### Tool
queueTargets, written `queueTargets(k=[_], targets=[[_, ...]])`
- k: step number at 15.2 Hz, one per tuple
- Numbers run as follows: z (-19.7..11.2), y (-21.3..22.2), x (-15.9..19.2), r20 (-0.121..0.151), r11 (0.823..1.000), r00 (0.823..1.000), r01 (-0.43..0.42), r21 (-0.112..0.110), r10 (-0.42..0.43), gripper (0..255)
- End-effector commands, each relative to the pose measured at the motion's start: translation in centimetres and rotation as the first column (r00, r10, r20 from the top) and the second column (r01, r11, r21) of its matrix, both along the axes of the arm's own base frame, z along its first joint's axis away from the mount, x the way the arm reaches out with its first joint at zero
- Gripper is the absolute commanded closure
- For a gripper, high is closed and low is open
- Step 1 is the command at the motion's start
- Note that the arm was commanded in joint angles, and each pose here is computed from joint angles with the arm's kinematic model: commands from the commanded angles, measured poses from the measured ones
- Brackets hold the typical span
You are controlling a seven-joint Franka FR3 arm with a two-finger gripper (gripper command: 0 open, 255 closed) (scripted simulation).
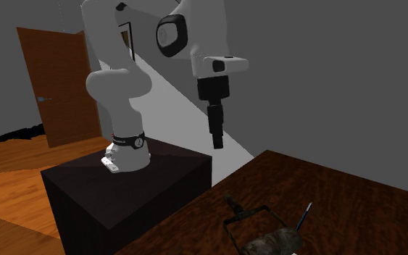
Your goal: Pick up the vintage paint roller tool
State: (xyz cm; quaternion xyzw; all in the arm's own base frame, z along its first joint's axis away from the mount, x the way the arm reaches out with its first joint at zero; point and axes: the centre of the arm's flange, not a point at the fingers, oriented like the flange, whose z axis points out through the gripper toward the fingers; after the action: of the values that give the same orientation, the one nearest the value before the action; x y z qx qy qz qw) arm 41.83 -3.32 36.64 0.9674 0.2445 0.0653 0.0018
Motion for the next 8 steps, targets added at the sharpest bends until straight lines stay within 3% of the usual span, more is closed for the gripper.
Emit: queueTargets(k=[1,8], targets=[[-2.9,0.3,1.3,0.009,0.999,0.999,-0.038,-0.002,0.038,0],[-11.0,1.4,5.4,0.031,0.986,0.985,-0.168,-0.007,0.169,0]])
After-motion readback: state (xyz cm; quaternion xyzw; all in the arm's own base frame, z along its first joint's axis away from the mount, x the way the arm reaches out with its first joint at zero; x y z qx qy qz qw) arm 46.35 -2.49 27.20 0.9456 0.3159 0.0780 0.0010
